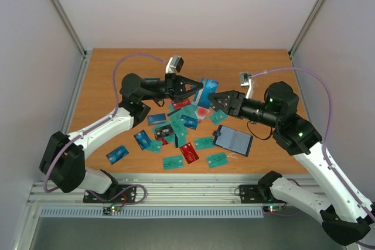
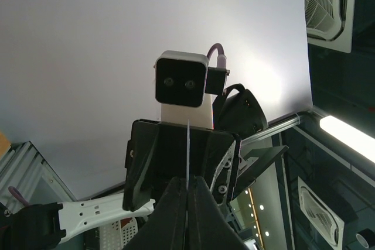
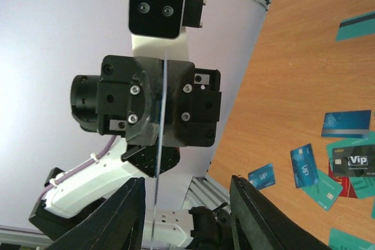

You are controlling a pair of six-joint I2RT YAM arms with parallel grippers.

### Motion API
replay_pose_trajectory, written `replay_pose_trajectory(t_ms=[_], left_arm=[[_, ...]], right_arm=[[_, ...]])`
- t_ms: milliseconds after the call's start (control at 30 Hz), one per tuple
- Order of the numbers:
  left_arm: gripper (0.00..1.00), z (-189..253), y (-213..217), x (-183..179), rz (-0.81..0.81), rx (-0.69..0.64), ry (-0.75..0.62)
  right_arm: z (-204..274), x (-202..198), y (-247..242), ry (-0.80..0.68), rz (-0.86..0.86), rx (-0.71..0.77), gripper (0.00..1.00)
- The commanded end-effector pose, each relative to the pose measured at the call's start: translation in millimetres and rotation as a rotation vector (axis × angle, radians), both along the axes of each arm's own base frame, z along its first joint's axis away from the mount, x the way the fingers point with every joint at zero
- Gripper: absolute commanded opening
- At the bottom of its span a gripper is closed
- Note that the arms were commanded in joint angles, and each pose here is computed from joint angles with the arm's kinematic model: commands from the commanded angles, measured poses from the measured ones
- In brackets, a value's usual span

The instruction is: Put the credit cards into the card holder

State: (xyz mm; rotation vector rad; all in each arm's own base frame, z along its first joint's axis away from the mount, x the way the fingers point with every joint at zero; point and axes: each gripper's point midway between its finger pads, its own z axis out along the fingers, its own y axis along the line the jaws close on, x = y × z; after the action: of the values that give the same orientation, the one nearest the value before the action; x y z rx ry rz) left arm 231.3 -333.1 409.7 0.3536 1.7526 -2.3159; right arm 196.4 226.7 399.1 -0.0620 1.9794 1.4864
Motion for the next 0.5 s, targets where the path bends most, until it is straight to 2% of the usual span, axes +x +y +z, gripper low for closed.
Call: replay_pose_trajectory(t_ms=[0,267,433,467], left_arm=[[0.00,14,7,-16,-0.017,-0.046,-0.083],[0.00,10,5,-17,-0.017,-0.041,-0.082],[0.00,2,1,-14,-0.012,-0.032,-0.077],[0.00,0,0,-13,-0.011,-0.030,-0.073]], right_arm=[[18,1,7,-0.033,0.040,0.025,0.39],[20,4,14,-0.035,0.072,0.026,0.21],[18,4,13,-0.030,0.063,0.024,0.02],[17,5,12,-0.026,0.053,0.020,0.01]])
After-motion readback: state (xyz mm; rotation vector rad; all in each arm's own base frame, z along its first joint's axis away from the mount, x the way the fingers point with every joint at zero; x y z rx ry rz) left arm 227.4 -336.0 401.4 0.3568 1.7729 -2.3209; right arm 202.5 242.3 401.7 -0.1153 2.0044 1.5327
